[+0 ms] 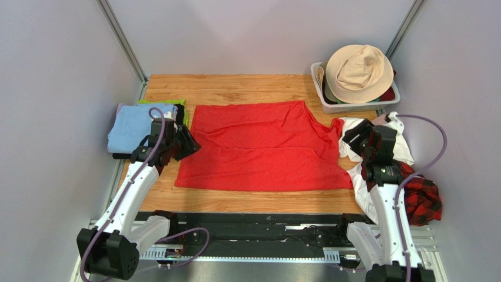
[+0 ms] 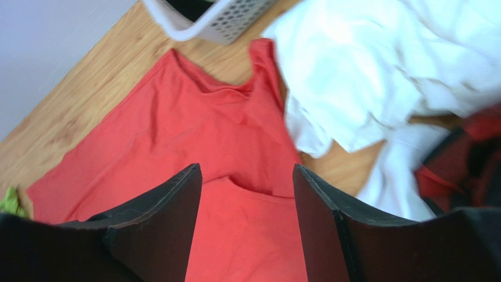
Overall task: Fold and stack the mixed laundry pile
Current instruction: Fold the tank top at the center of the board.
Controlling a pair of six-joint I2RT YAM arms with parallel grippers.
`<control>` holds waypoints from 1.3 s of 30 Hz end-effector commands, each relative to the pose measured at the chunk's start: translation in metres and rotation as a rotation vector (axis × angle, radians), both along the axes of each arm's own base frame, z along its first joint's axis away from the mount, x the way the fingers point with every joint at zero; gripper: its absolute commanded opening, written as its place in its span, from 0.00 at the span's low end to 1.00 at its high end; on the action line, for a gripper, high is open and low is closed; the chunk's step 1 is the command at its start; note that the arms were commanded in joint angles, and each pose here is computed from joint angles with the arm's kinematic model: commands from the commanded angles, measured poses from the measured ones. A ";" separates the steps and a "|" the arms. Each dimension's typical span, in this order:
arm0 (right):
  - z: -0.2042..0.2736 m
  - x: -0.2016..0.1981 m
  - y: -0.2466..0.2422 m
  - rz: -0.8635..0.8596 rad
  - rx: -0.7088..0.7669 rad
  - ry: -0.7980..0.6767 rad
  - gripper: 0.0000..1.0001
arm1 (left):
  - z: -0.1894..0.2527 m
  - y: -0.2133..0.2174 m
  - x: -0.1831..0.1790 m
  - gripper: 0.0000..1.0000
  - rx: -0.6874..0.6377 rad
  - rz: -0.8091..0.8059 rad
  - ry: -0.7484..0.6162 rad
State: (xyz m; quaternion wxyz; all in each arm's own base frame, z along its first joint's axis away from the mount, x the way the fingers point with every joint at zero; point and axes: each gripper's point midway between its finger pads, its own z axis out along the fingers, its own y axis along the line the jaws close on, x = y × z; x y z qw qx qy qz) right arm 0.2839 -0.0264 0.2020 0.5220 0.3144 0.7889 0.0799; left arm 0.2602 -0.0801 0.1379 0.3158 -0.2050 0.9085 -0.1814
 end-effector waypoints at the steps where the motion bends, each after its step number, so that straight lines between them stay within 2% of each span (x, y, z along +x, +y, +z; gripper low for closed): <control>1: 0.047 0.047 0.033 0.207 -0.078 -0.076 0.58 | 0.068 -0.006 0.040 0.54 0.093 -0.083 -0.186; 3: 0.038 0.067 0.058 0.290 -0.103 -0.025 0.56 | 0.080 -0.007 0.059 0.54 0.127 -0.106 -0.206; 4: 0.058 0.077 0.076 0.337 -0.126 -0.059 0.56 | 0.086 -0.009 0.078 0.53 0.139 -0.115 -0.202; 6: 0.060 0.094 0.087 0.368 -0.186 -0.031 0.56 | 0.089 -0.011 0.095 0.52 0.153 -0.115 -0.189; 7: 0.045 0.107 0.095 0.390 -0.205 0.021 0.56 | 0.091 -0.014 0.112 0.53 0.153 -0.116 -0.181; 8: 0.059 0.118 0.106 0.406 -0.238 0.004 0.56 | 0.090 -0.010 0.121 0.60 0.167 -0.086 -0.174; 9: 0.057 0.126 0.111 0.410 -0.247 0.016 0.57 | 0.093 -0.012 0.132 0.61 0.160 -0.076 -0.185; 11: 0.041 0.146 0.122 0.433 -0.260 0.059 0.56 | 0.090 -0.016 0.153 0.68 0.155 -0.069 -0.180; 12: 0.052 0.157 0.126 0.430 -0.257 0.036 0.56 | 0.077 -0.018 0.166 0.68 0.157 -0.067 -0.155; 13: 0.034 0.170 0.129 0.440 -0.262 0.087 0.56 | 0.086 -0.016 0.179 0.66 0.172 -0.050 -0.179; 15: 0.041 0.190 0.134 0.447 -0.272 0.079 0.55 | 0.068 -0.016 0.200 0.65 0.193 -0.053 -0.151; 16: 0.038 0.196 0.137 0.455 -0.281 0.089 0.55 | 0.076 -0.015 0.212 0.64 0.202 -0.045 -0.174; 17: 0.016 0.208 0.138 0.459 -0.298 0.138 0.55 | 0.071 -0.013 0.220 0.64 0.214 -0.050 -0.171; 18: 0.030 0.220 0.139 0.453 -0.322 0.113 0.55 | 0.056 -0.014 0.231 0.64 0.220 -0.052 -0.151; 21: -0.003 0.244 0.139 0.443 -0.368 0.191 0.55 | 0.045 -0.008 0.257 0.64 0.217 -0.039 -0.167; 23: -0.005 0.262 0.138 0.425 -0.400 0.192 0.55 | 0.041 -0.003 0.269 0.64 0.199 -0.021 -0.177; 24: -0.030 0.271 0.138 0.425 -0.410 0.238 0.55 | 0.031 -0.001 0.277 0.64 0.199 -0.018 -0.177; 26: -0.030 0.287 0.138 0.410 -0.430 0.230 0.55 | 0.029 0.003 0.286 0.64 0.200 -0.021 -0.191; 27: -0.051 0.294 0.140 0.415 -0.437 0.266 0.55 | 0.018 0.004 0.290 0.63 0.208 -0.025 -0.175; 28: -0.046 0.301 0.139 0.404 -0.442 0.253 0.55 | 0.023 0.006 0.296 0.63 0.213 -0.022 -0.187; 31: -0.075 0.314 0.136 0.390 -0.471 0.299 0.56 | 0.014 0.014 0.306 0.63 0.228 -0.012 -0.166; 39: -0.112 0.337 0.122 0.350 -0.478 0.347 0.56 | -0.022 0.018 0.331 0.63 0.209 -0.024 -0.121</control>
